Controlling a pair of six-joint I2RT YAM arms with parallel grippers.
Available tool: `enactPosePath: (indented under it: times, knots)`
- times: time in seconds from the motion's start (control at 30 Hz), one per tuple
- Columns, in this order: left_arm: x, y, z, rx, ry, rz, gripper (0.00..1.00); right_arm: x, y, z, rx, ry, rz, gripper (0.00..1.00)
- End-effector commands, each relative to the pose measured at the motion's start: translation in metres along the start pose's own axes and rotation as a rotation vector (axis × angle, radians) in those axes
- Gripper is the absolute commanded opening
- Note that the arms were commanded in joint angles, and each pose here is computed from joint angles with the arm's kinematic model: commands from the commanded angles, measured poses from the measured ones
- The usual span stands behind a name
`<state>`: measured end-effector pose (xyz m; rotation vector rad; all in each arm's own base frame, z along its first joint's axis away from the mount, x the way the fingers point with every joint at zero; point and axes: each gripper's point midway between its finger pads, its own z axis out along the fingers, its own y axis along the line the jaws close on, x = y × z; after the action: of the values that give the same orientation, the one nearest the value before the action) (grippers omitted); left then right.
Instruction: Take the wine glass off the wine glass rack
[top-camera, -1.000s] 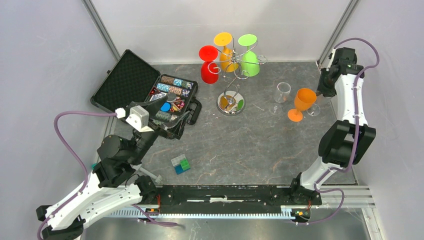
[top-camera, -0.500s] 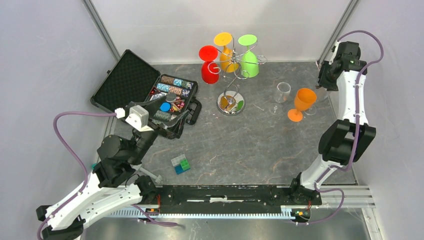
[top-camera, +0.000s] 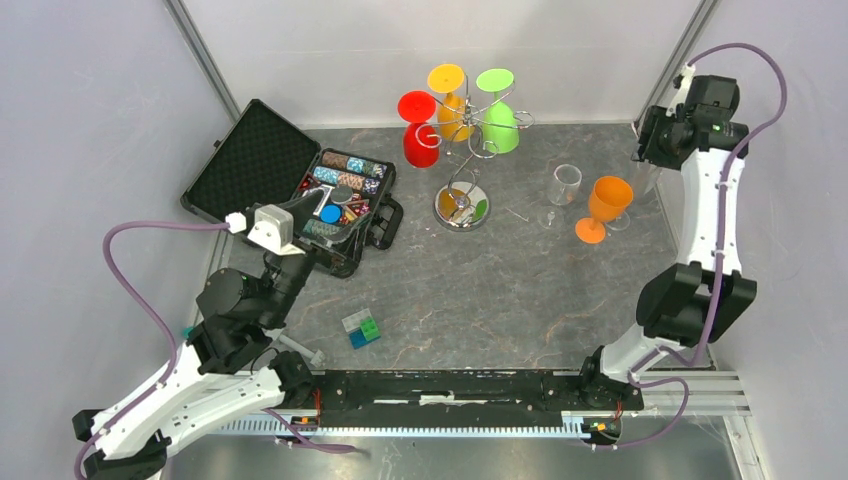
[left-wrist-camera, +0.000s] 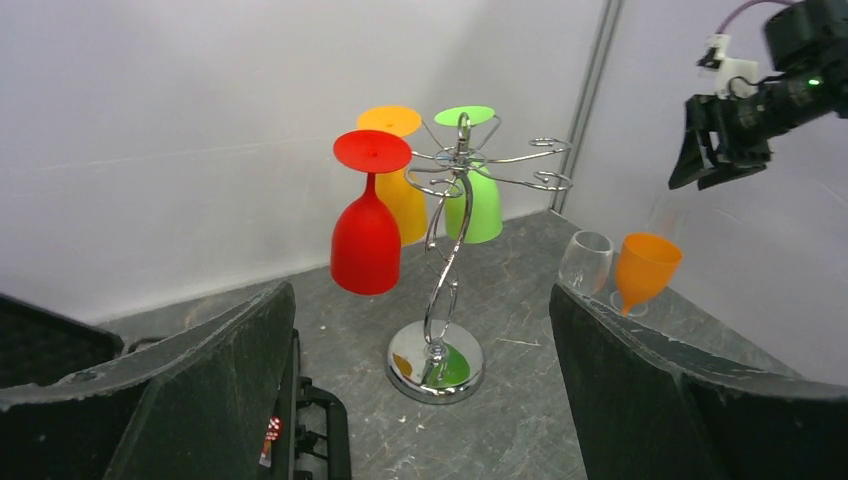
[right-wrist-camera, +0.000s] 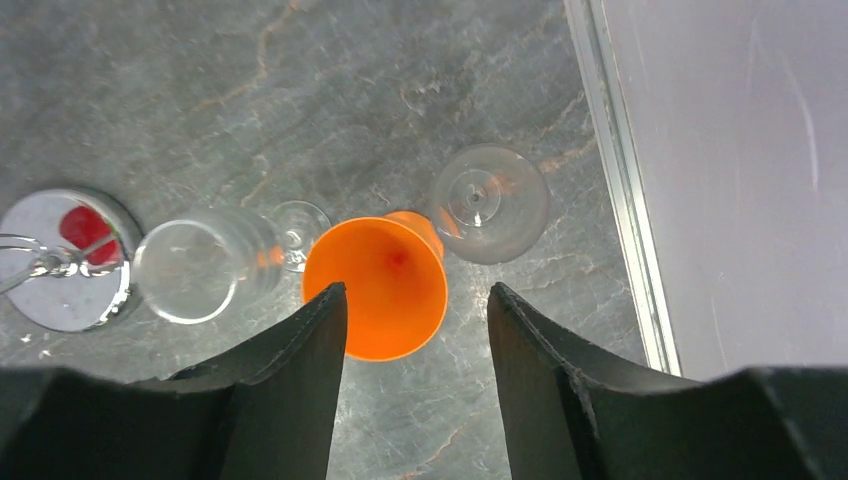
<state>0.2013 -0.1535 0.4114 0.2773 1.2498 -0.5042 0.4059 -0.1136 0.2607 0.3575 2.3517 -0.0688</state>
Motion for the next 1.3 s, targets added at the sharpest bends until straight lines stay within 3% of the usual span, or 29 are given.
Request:
enactPosePath:
  times: [0.0,0.13,0.23,0.5,0.67,0.83,1.0,1.1,1.27]
  knots:
    - [-0.017,0.016,0.003,-0.125,-0.034,-0.132,1.0,-0.044,0.015,-0.055,-0.073,-0.205,-0.002,0.59]
    - [-0.017,0.023,0.006,-0.195,-0.008,-0.186,1.0,-0.045,0.03,-0.078,-0.153,-0.275,-0.002,0.59]
    - [-0.014,0.015,0.01,-0.187,0.096,-0.218,1.0,-0.031,0.043,-0.09,-0.226,-0.32,-0.022,0.6]
    - [-0.011,-0.044,0.05,0.013,0.201,-0.339,1.0,0.01,0.059,-0.117,-0.322,-0.373,-0.059,0.62]
    - [0.004,-0.063,0.086,0.078,0.28,-0.401,1.0,0.028,0.099,-0.134,-0.566,-0.426,-0.02,0.61]
    - [0.015,-0.028,0.126,0.045,0.27,-0.536,1.0,0.037,0.121,-0.147,-0.703,-0.479,0.027,0.6]
    - [0.012,0.012,0.153,-0.009,0.207,-0.608,1.0,0.049,0.125,-0.145,-0.724,-0.468,0.041,0.54]
    - [0.03,0.033,0.171,-0.043,0.24,-0.685,0.98,0.058,0.126,-0.139,-0.728,-0.444,0.053,0.47]
    - [0.038,0.066,0.202,-0.093,0.158,-0.75,0.94,0.073,0.136,-0.133,-0.757,-0.407,0.079,0.42]
